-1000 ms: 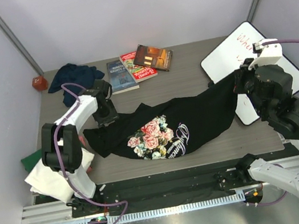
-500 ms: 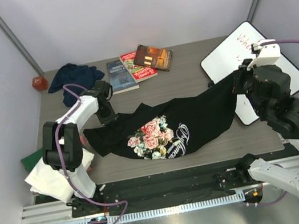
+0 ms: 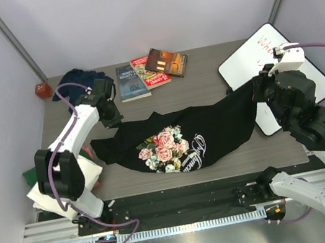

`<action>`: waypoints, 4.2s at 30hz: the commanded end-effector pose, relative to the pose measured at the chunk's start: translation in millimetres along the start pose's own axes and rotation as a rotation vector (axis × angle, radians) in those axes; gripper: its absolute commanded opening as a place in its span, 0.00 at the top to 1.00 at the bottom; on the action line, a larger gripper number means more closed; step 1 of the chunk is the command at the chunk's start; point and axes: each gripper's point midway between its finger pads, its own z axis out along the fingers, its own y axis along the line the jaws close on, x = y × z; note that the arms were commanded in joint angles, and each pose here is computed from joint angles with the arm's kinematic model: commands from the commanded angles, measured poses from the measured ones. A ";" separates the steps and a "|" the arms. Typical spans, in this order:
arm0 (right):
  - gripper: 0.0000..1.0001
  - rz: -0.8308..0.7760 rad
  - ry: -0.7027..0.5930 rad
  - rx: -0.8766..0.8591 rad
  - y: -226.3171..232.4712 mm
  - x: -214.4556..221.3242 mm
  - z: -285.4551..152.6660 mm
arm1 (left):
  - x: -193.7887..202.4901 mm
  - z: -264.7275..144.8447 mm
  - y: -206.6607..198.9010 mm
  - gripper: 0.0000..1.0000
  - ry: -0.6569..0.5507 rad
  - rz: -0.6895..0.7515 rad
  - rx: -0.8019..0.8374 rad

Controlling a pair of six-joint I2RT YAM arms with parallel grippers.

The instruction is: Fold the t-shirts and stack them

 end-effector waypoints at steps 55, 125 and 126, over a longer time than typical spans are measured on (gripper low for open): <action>0.99 0.043 -0.046 -0.013 1.8 -5.8 -0.2 | 32.4 -3.3 -14.0 0.55 -0.104 0.082 -0.062; 0.99 0.031 -0.030 -0.007 8.9 -4.6 11.0 | -7.8 -46.4 -7.4 1.00 -0.190 0.042 0.003; 0.99 0.032 -0.034 -0.002 7.6 -5.7 10.4 | -17.5 -61.8 -1.5 1.00 -0.231 0.018 0.015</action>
